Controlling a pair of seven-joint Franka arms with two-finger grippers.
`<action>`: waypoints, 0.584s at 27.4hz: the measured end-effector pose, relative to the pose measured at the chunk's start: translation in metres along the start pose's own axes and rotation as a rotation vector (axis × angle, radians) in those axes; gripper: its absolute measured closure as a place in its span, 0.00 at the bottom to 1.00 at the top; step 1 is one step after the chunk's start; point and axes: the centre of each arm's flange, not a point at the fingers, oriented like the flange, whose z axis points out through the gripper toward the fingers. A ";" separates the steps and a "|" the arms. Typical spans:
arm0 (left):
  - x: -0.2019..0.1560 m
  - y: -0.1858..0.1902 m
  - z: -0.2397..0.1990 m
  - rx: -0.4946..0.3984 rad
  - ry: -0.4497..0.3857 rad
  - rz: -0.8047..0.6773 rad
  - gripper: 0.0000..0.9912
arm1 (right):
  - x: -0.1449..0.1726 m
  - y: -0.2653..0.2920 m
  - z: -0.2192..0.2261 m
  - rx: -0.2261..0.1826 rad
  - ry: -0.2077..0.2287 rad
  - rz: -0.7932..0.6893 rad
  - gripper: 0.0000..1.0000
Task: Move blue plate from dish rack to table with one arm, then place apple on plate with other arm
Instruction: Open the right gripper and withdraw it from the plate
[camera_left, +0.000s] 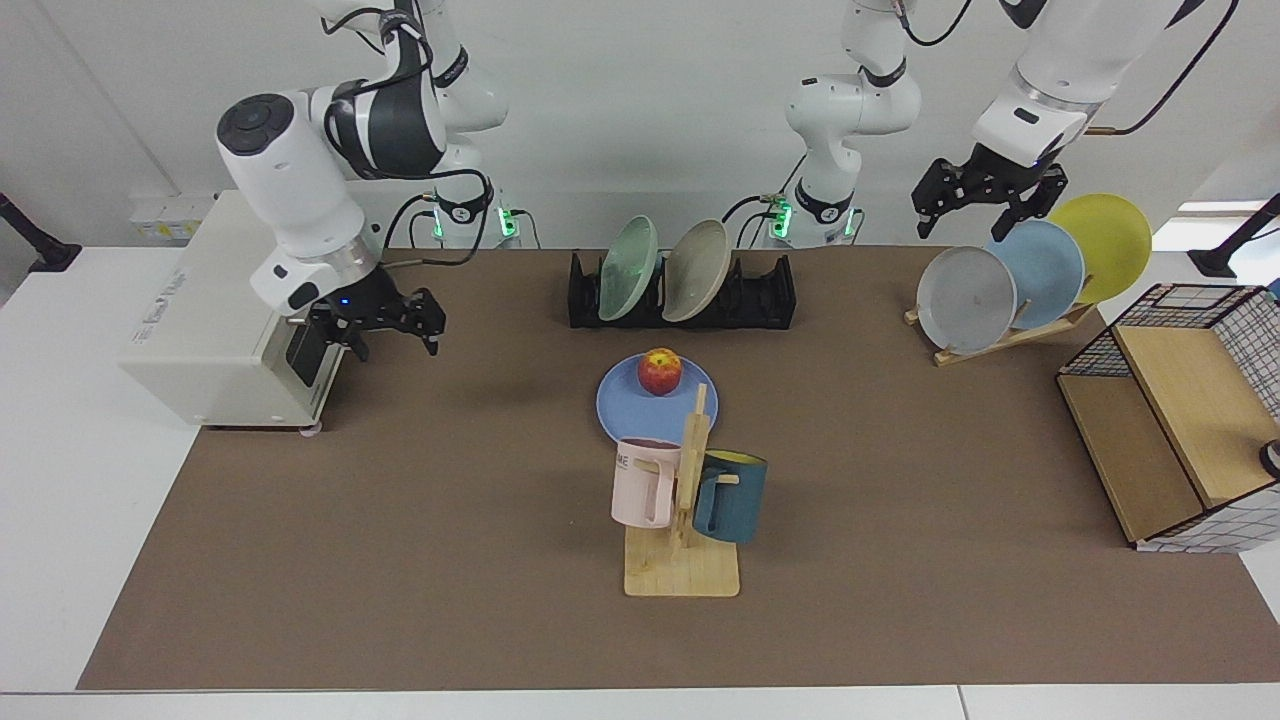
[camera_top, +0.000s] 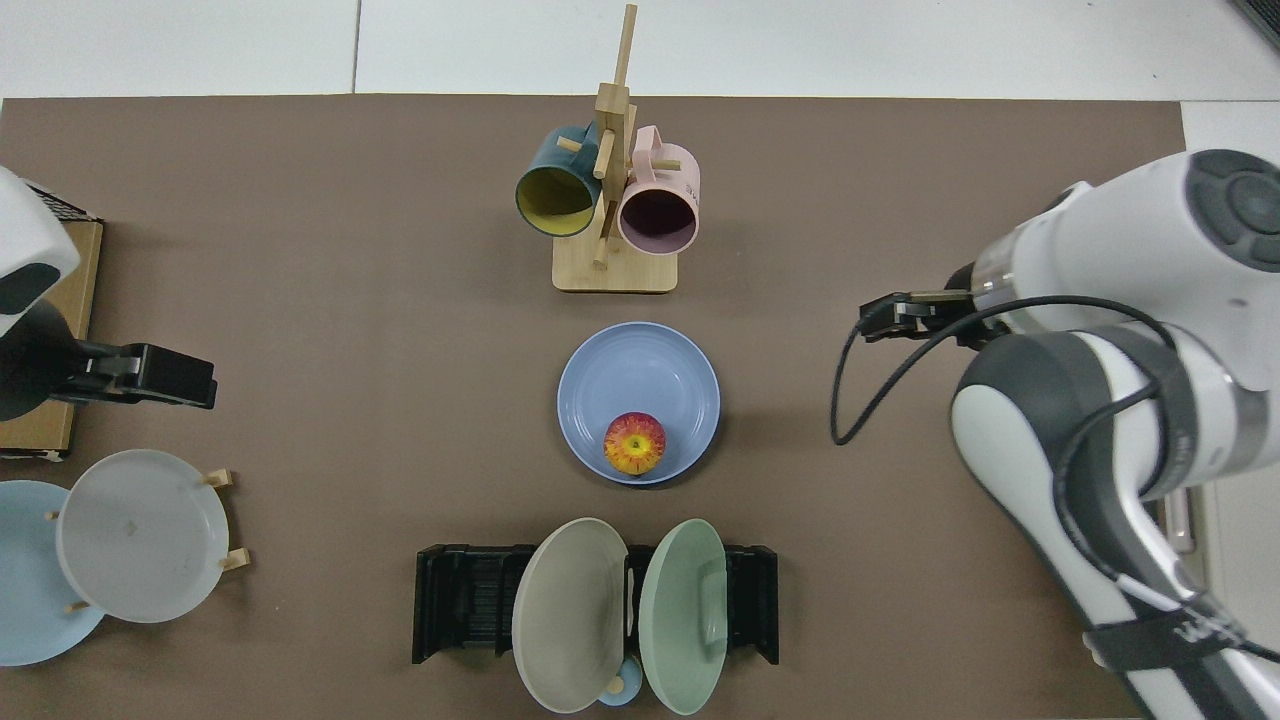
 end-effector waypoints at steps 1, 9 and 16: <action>0.000 0.000 0.000 0.000 0.001 0.000 0.00 | -0.002 0.008 -0.005 -0.011 0.005 -0.007 0.00; -0.001 0.000 -0.002 0.000 0.004 0.000 0.00 | -0.024 0.035 -0.048 -0.038 -0.003 -0.016 0.00; -0.002 0.000 -0.003 0.000 0.005 -0.001 0.00 | -0.035 0.026 -0.087 -0.035 -0.019 -0.029 0.00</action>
